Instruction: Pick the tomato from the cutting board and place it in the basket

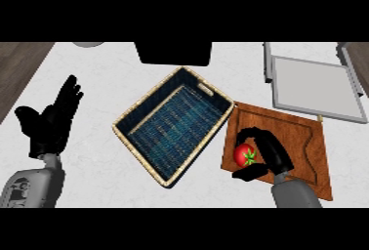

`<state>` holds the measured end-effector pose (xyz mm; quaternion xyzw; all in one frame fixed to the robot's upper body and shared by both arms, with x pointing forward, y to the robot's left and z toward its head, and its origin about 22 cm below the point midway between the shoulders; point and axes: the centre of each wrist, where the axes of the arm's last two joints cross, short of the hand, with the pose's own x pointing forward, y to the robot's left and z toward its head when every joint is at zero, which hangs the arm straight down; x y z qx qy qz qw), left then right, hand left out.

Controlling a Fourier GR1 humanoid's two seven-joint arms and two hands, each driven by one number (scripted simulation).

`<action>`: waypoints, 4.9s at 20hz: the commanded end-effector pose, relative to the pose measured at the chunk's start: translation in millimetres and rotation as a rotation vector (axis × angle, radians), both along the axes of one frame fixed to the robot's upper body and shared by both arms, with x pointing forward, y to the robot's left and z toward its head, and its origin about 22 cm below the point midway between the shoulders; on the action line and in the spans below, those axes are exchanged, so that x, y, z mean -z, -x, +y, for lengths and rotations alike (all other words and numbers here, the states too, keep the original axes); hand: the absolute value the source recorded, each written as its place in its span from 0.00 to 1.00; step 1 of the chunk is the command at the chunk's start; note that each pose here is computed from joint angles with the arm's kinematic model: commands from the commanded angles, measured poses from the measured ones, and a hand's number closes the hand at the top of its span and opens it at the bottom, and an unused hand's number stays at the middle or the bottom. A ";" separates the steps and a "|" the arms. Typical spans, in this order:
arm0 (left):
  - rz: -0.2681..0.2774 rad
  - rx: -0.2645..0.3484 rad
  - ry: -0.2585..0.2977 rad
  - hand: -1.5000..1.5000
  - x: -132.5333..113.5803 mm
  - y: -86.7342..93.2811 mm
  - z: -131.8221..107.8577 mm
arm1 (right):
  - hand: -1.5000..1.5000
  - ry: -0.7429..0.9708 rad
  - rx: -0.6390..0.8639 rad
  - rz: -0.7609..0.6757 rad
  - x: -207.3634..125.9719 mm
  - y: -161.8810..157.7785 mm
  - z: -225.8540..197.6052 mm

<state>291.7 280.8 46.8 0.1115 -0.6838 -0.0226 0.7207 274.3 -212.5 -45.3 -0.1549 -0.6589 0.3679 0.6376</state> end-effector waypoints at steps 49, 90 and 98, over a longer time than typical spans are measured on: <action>-0.011 0.086 -0.016 0.50 0.1 -19.6 -30.0 | 1.00 -0.010 0.953 -0.250 -246.4 -113.4 242.6; -0.012 0.030 -0.020 0.50 0.7 -10.5 -10.6 | 1.00 0.795 0.751 -0.120 -222.1 -114.1 263.8; -0.026 0.023 -0.014 0.50 -2.9 -16.0 -2.4 | 1.00 0.829 0.756 -0.132 -225.8 -122.7 260.1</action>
